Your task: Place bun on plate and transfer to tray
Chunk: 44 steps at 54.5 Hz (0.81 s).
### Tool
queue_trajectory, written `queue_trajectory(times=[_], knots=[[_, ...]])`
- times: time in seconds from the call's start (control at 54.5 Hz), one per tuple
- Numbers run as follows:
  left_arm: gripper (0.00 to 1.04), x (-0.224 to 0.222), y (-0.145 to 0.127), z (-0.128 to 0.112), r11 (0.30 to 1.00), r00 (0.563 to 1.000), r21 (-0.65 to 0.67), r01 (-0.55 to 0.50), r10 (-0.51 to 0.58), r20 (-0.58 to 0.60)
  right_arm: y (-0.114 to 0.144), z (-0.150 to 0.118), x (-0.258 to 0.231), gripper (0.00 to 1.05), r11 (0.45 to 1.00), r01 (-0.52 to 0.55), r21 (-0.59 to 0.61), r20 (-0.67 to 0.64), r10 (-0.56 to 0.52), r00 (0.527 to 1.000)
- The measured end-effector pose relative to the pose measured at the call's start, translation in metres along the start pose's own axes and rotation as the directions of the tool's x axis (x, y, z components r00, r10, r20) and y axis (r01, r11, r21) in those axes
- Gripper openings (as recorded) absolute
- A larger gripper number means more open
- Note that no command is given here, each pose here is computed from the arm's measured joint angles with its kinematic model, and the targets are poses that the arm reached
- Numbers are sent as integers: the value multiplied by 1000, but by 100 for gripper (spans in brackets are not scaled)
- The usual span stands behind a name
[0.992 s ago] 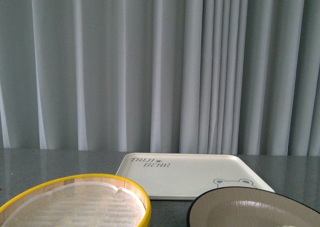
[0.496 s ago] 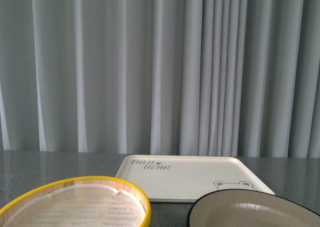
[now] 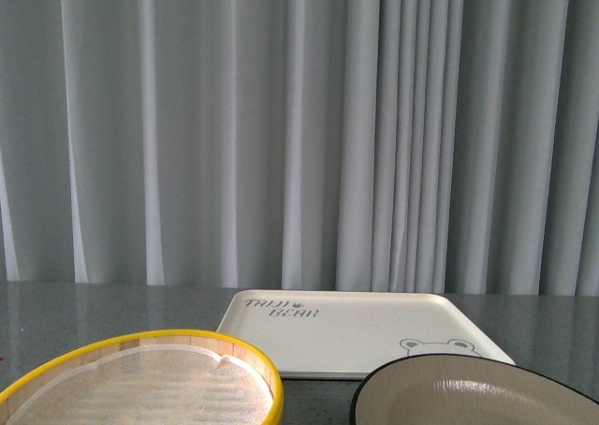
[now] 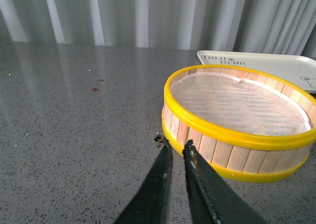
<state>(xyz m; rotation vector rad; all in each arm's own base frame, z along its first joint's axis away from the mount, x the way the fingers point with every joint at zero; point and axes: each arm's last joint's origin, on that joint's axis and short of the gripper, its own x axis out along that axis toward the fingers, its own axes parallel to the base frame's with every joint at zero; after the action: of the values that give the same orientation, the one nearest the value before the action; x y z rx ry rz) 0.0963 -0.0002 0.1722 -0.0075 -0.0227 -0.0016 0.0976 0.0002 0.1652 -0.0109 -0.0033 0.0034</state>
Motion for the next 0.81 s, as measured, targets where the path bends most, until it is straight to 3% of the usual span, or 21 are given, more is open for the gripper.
queue_trajectory(times=[0.22, 0.331, 0.459, 0.808], knots=[[52, 0, 0, 0, 1000, 1000, 0, 0, 0, 0, 0, 0, 0, 96, 1000, 0, 0, 0, 0, 1000], [77, 0, 0, 0, 1000, 1000, 0, 0, 0, 0, 0, 0, 0, 96, 1000, 0, 0, 0, 0, 1000], [98, 0, 0, 0, 1000, 1000, 0, 0, 0, 0, 0, 0, 0, 96, 1000, 0, 0, 0, 0, 1000], [98, 0, 0, 0, 1000, 1000, 2, 0, 0, 0, 0, 0, 0, 96, 1000, 10, 5, -8, -10, 1000]])
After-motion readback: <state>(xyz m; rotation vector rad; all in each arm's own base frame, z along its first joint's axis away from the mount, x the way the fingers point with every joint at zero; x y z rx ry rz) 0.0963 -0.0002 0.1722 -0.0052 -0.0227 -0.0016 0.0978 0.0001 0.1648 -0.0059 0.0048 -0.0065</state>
